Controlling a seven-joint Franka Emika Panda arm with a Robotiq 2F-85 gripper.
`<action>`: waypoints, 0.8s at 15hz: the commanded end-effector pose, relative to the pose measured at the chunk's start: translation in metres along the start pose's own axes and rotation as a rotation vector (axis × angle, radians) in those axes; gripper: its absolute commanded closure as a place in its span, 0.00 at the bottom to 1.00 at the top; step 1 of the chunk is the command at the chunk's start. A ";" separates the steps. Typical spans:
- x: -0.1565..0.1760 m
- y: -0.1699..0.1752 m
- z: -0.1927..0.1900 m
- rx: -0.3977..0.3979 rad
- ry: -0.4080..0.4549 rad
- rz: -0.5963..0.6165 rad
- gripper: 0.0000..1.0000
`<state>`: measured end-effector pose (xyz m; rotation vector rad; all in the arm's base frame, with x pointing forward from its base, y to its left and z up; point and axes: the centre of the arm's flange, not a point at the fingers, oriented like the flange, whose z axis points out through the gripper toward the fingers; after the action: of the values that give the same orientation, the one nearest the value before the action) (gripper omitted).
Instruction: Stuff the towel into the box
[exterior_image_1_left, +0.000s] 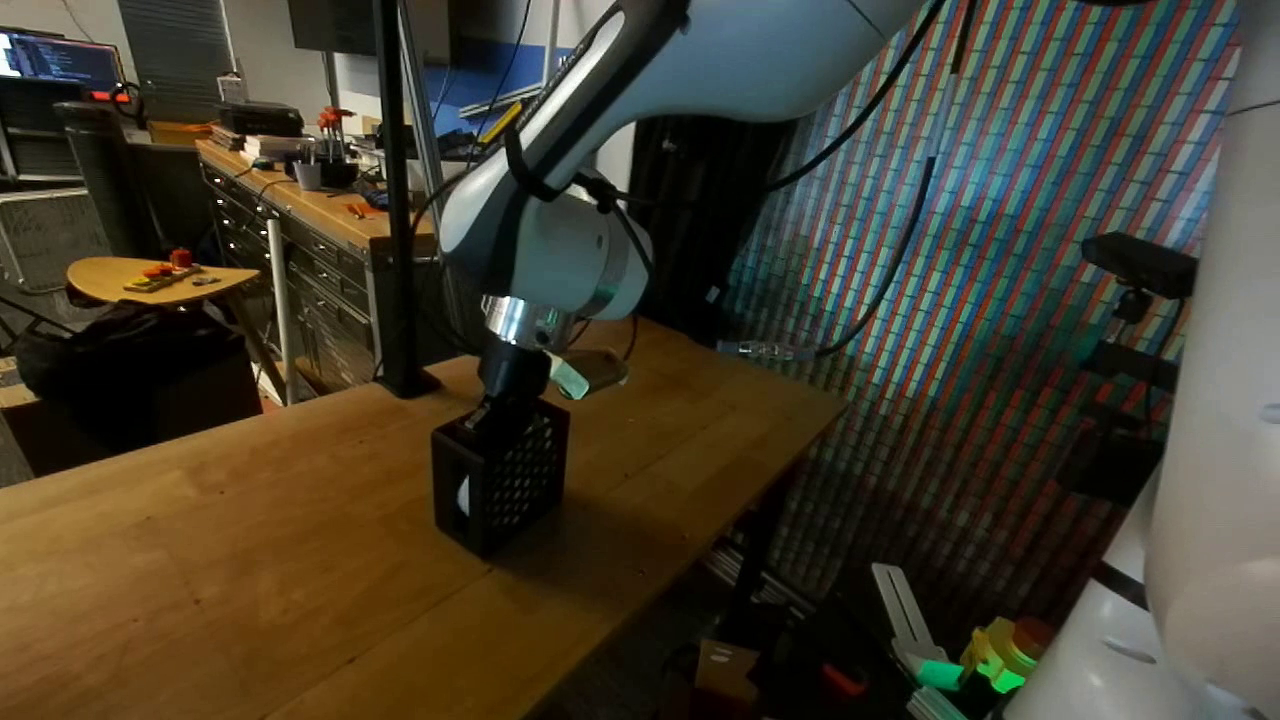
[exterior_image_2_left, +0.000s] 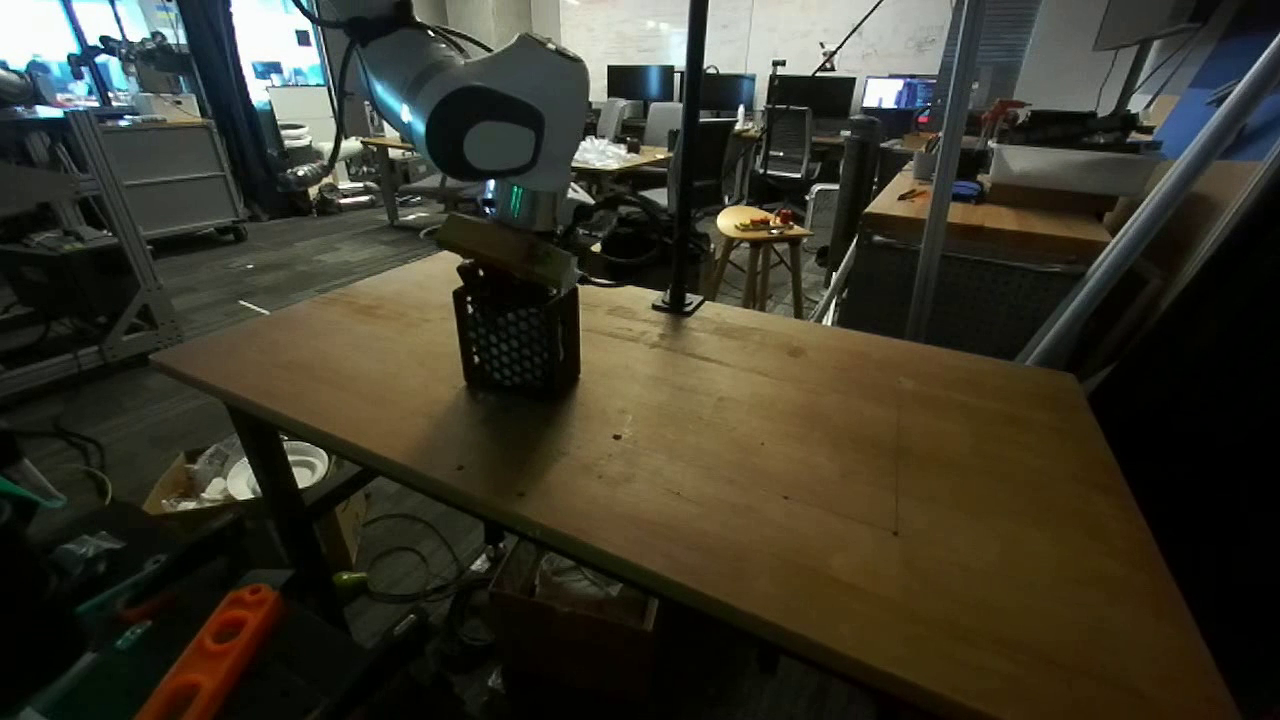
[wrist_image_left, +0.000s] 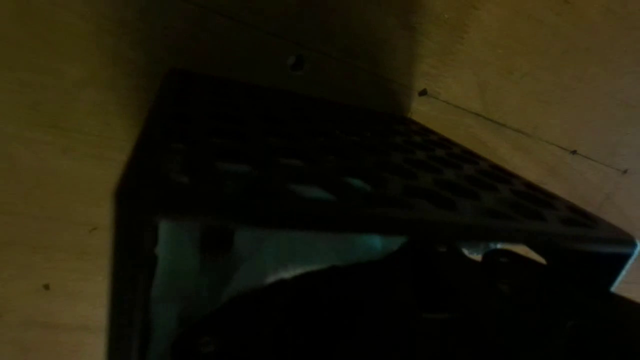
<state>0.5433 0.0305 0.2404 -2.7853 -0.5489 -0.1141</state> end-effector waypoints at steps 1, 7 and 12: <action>-0.014 0.006 0.020 0.069 0.045 0.001 0.88; -0.021 0.005 0.028 0.107 0.045 0.003 0.88; -0.019 -0.007 0.008 0.052 0.017 -0.005 0.82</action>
<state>0.5344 0.0265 0.2213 -2.6888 -0.5232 -0.1450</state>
